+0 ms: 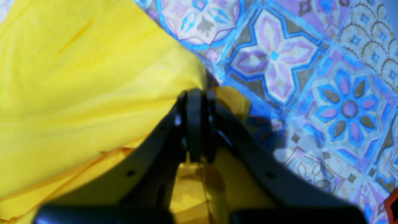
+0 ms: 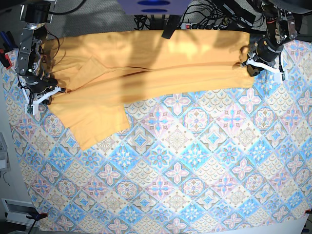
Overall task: Fold the T-shirt properly
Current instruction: 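Lay the folded edge flat along the shoulder edge with both grippers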
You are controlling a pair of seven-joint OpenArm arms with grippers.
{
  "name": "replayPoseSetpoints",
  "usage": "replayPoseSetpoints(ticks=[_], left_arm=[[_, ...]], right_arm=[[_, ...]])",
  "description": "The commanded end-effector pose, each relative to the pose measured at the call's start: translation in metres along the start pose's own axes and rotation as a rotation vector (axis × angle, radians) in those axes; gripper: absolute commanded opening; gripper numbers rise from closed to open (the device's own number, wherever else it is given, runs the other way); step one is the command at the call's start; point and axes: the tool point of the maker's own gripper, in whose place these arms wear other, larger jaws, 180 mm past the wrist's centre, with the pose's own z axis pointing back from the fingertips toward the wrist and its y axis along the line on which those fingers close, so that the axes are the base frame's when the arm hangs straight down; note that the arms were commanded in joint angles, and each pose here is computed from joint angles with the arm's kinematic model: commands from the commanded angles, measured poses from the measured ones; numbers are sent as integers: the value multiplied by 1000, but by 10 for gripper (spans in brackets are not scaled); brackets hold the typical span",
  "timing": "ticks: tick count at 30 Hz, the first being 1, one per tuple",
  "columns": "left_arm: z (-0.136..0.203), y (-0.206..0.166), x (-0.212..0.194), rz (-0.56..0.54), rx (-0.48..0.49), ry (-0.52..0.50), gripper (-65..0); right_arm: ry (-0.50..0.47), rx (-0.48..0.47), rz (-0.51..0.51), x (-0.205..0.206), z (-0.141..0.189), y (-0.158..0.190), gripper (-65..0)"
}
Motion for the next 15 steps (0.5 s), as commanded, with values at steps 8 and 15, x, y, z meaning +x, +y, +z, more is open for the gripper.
replayPoseSetpoints(ticks=[8, 15], left_arm=[[-6, 12, -28, -4, 23, 81, -650], [-14, 32, -48, 42, 69, 135, -650]], right_arm=[[-52, -11, 18, 19, 2, -6, -650], [-49, -12, 18, 18, 2, -6, -650]])
